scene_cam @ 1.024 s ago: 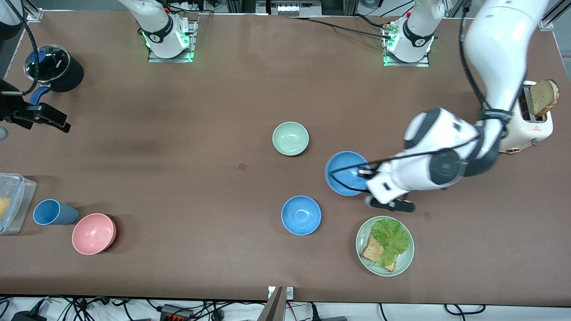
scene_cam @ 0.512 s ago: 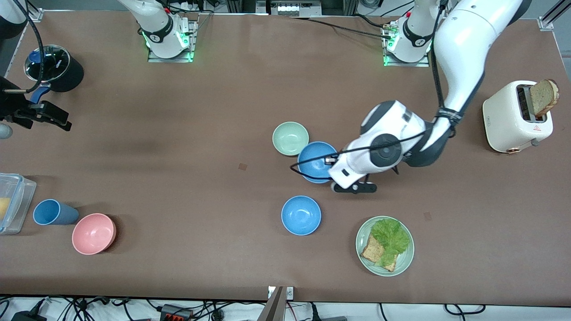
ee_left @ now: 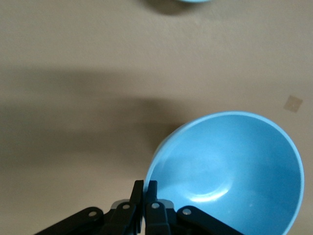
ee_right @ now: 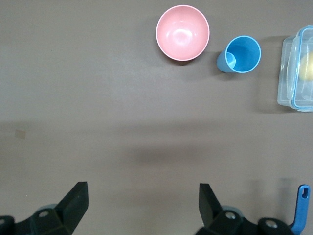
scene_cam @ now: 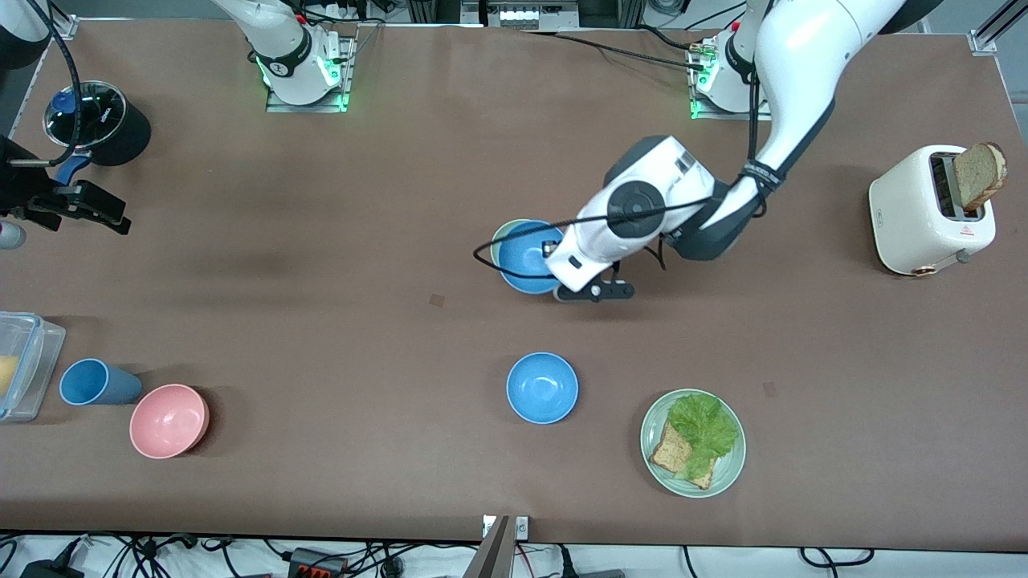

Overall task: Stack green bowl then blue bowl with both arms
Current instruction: 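Lower the blue bowl into the green bowl and open the left gripper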

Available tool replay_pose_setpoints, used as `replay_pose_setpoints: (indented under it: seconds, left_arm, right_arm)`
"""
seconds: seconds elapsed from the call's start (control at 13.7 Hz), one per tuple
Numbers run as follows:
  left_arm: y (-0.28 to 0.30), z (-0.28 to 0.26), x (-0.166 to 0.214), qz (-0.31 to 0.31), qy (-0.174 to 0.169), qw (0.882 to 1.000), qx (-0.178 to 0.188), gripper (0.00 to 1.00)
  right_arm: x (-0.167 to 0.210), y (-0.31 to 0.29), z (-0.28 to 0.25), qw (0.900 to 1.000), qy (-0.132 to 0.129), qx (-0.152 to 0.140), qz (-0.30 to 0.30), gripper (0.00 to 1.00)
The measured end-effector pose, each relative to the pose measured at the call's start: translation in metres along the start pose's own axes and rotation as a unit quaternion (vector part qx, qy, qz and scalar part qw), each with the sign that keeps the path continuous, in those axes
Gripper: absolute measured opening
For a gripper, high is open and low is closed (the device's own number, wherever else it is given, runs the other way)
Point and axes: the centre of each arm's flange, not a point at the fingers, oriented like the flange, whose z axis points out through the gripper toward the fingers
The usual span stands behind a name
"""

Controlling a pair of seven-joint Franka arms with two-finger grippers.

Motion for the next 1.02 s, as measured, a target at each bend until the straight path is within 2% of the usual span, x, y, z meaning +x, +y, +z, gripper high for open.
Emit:
replay_pose_setpoints:
  seconds: [0.59, 1.02]
  left_arm:
    - [0.025, 0.037, -0.047, 0.025, 0.003, 1.0, 0.008, 0.05]
    - [0.018, 0.049, -0.042, 0.045, 0.028, 0.998, 0.038, 0.05]
  right_arm:
    - [-0.004, 0.001, -0.013, 1.0, 0.009, 0.0, 0.0, 1.0]
    - [-0.004, 0.002, -0.013, 1.0, 0.008, 0.0, -0.007, 1.0]
